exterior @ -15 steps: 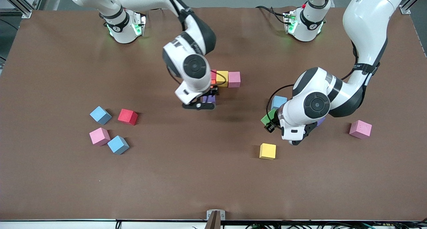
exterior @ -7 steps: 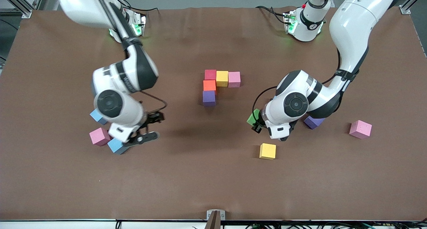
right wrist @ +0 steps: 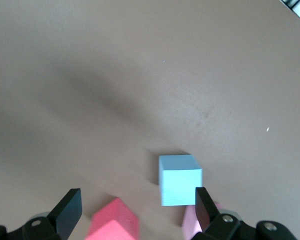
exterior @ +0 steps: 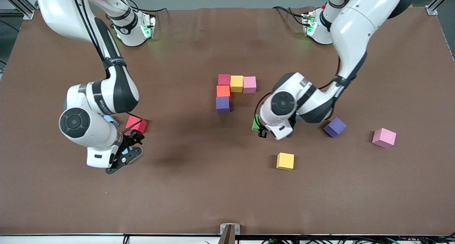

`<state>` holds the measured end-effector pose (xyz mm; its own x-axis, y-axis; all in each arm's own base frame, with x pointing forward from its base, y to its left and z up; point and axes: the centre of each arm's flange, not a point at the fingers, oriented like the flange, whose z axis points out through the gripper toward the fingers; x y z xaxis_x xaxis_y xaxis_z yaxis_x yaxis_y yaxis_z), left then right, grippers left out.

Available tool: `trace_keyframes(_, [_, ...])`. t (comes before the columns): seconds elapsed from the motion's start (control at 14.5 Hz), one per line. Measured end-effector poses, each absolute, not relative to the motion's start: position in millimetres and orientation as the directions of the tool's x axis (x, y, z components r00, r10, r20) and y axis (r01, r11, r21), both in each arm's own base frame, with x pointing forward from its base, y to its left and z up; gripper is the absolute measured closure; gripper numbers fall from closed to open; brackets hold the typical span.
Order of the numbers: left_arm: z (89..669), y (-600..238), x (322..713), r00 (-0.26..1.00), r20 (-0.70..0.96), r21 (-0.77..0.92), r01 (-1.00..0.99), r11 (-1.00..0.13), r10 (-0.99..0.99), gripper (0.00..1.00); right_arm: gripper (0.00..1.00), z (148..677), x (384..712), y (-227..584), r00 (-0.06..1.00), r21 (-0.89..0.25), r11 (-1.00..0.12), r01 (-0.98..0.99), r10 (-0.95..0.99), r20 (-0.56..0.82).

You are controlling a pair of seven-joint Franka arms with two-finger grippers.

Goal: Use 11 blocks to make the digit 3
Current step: 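Place the green block beside purple while the right gripper grasps blue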

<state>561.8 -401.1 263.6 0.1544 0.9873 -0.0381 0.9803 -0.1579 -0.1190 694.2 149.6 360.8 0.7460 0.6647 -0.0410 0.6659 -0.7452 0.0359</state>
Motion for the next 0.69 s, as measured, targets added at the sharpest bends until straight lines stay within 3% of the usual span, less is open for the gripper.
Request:
trace_keyframes(0.28, [256.8, -431.8, 538.6, -0.01, 0.0, -0.088, 0.996, 0.01, 1.0, 0.43, 0.0, 333.8, 701.4, 118.9, 0.722, 0.049, -0.721, 0.691, 0.691, -0.023])
trace_keyframes(0.69, [221.6, -449.9, 497.8, -0.068, 0.016, -0.042, 0.997, 0.068, 0.998, 0.43, 0.0, 283.9, 698.3, 91.7, 0.734, 0.041, -0.733, 0.68, 0.678, -0.04])
